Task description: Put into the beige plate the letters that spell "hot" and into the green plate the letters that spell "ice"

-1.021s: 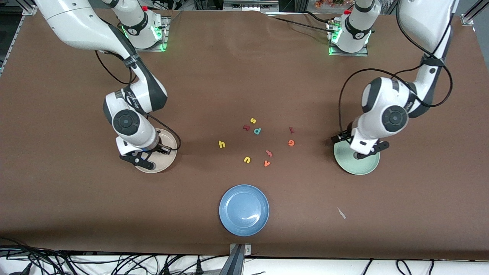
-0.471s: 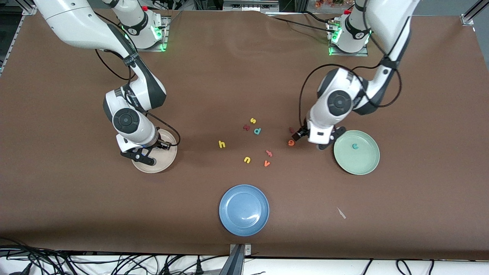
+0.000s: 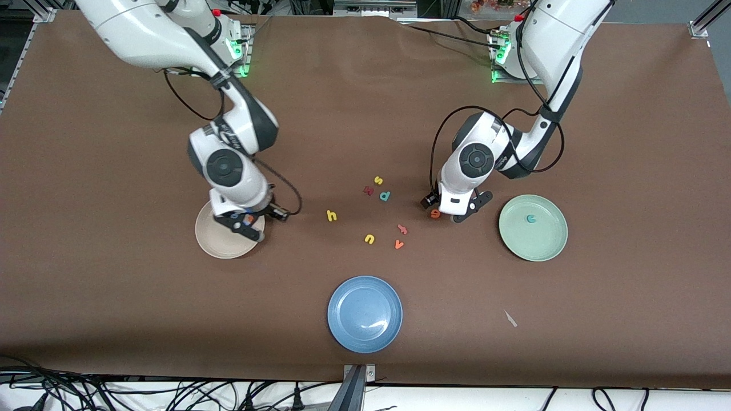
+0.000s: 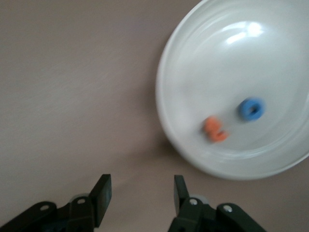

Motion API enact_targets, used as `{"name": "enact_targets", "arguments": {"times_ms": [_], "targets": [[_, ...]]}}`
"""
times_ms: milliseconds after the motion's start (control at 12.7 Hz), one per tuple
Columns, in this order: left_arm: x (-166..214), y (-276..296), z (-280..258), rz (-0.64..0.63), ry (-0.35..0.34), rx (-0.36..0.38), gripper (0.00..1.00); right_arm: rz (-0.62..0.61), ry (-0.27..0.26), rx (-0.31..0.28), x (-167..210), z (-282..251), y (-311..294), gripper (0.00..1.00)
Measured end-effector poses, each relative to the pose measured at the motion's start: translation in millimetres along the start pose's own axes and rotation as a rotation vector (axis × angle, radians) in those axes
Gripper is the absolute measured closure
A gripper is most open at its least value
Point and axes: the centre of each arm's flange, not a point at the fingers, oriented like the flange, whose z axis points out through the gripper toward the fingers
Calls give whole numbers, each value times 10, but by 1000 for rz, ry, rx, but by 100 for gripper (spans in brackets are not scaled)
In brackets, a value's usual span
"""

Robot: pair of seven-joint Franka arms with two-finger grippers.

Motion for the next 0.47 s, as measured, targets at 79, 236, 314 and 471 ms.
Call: {"name": "enact_targets", "arguments": {"times_ms": [79,236,314,471], "targets": [[3,-3,56,3,0,3,18,35,7,8,-124,5,-173,39],[6,1,97,3,-1,1,37,111,37,16,-222,58,-414,39],[4,19,79,4,1,-5,50,142,42,23,-232,89,-503,39],[-28,35,82,10,1,-5,53,192,40,38,-286,134,-674,39]]}}
